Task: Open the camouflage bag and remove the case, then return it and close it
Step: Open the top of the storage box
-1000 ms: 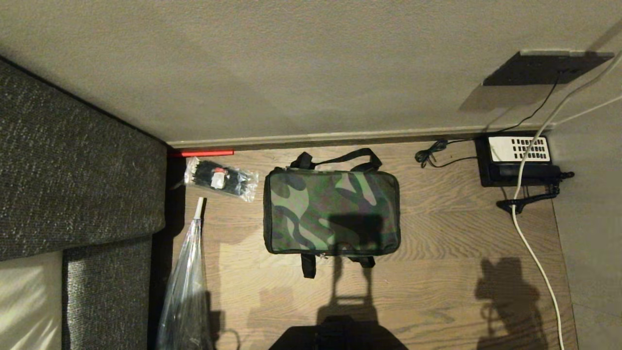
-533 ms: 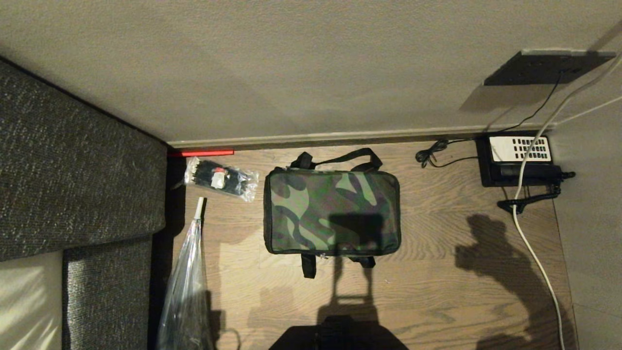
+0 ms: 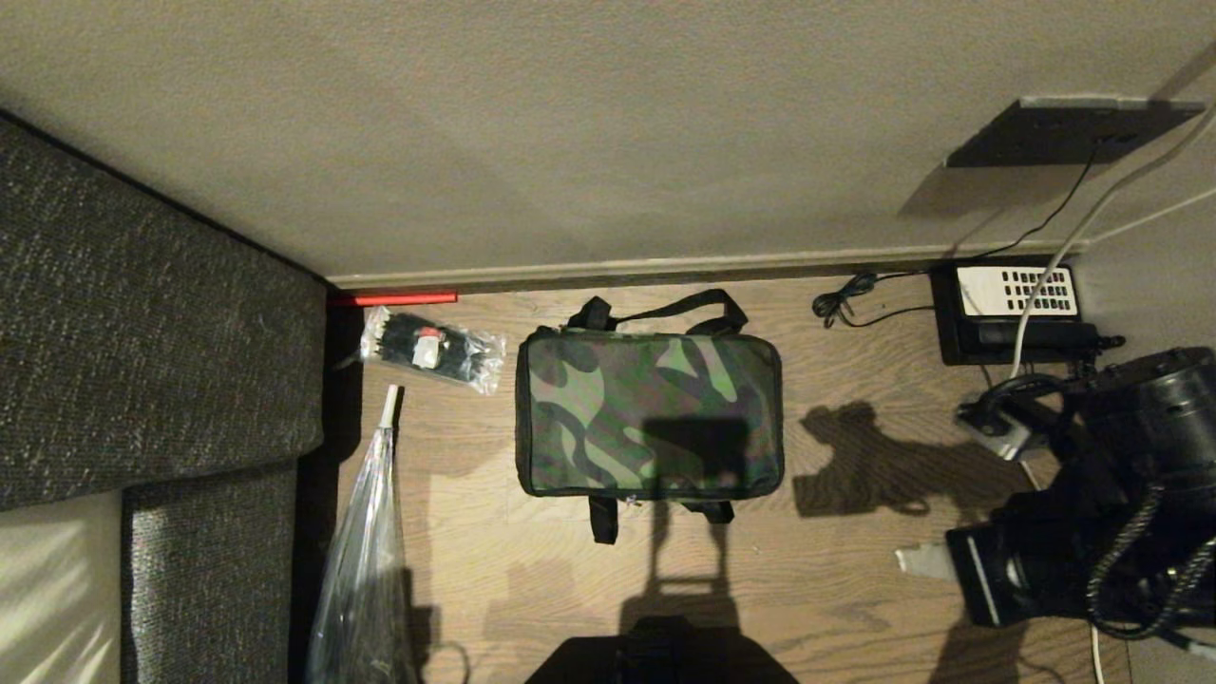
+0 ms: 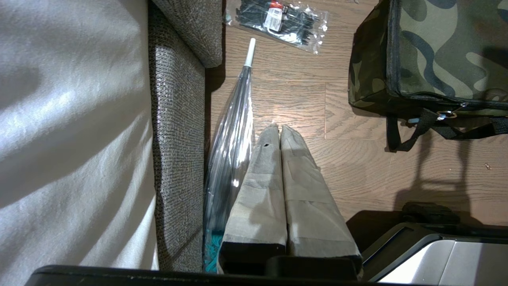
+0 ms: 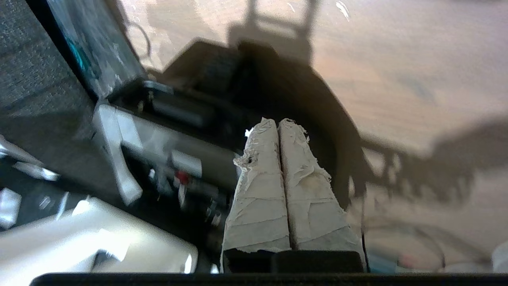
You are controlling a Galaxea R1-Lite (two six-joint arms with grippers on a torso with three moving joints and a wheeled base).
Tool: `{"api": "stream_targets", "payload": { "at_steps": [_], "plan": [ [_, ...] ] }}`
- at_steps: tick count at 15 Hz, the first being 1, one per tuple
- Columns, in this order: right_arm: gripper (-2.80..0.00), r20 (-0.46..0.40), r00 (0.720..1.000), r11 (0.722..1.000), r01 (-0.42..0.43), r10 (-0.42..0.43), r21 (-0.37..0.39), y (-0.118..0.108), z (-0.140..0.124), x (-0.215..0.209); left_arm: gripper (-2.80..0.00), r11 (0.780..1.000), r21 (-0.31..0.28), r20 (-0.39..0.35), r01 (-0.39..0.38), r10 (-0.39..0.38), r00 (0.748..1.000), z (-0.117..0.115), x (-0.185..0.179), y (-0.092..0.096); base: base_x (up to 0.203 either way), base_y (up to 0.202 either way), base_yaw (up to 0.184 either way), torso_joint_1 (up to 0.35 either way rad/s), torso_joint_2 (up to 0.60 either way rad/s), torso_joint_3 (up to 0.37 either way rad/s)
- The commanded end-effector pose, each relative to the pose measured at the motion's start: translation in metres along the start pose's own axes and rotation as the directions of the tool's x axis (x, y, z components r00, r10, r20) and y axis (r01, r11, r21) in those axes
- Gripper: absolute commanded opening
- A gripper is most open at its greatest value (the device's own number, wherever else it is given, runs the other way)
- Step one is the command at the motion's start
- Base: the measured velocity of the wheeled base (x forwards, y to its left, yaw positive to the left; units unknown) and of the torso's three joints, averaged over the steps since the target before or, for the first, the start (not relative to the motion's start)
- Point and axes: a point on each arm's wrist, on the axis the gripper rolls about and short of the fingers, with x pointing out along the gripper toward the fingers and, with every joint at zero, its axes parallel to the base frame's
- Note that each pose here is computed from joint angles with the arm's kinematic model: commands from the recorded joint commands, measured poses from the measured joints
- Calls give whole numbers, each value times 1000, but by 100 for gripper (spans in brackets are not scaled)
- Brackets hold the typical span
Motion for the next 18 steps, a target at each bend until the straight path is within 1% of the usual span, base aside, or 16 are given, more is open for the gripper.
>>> {"api": "stream_targets", "payload": {
  "at_steps": [1, 3, 6, 9, 11, 12, 13, 15, 18],
  "plan": [
    [-280, -29, 999, 997, -18, 16, -72, 17, -13, 51, -280, 1000, 0, -1, -1, 1, 1000, 0, 0, 0, 0, 0, 0, 0, 0, 0],
    [-280, -32, 999, 990, -6, 1, -143, 39, -23, 70, -280, 1000, 0, -1, -1, 1, 1000, 0, 0, 0, 0, 0, 0, 0, 0, 0],
    [-280, -29, 998, 973, -64, 59, -221, 72, -33, 99, -280, 1000, 0, -1, -1, 1, 1000, 0, 0, 0, 0, 0, 0, 0, 0, 0],
    [-280, -13, 995, 964, -98, 97, -249, 95, -33, 138, -280, 1000, 0, -1, -1, 1, 1000, 0, 0, 0, 0, 0, 0, 0, 0, 0],
    [-280, 31, 991, 957, -119, 132, -266, 110, -27, 162, -280, 1000, 0, -1, -1, 1, 1000, 0, 0, 0, 0, 0, 0, 0, 0, 0],
    [-280, 45, 990, 953, -116, 133, -282, 114, -27, 172, -280, 1000, 0, -1, -1, 1, 1000, 0, 0, 0, 0, 0, 0, 0, 0, 0],
    [0, 61, 989, 948, -113, 137, -298, 118, -25, 182, -280, 1000, 0, -1, -1, 1, 1000, 0, 0, 0, 0, 0, 0, 0, 0, 0],
    [0, 89, 985, 938, -112, 149, -327, 125, -23, 199, -280, 1000, 0, -1, -1, 1, 1000, 0, 0, 0, 0, 0, 0, 0, 0, 0],
    [0, 123, 978, 927, -112, 166, -357, 127, -26, 216, -280, 1000, 0, -1, -1, 1, 1000, 0, 0, 0, 0, 0, 0, 0, 0, 0]
  ]
}}
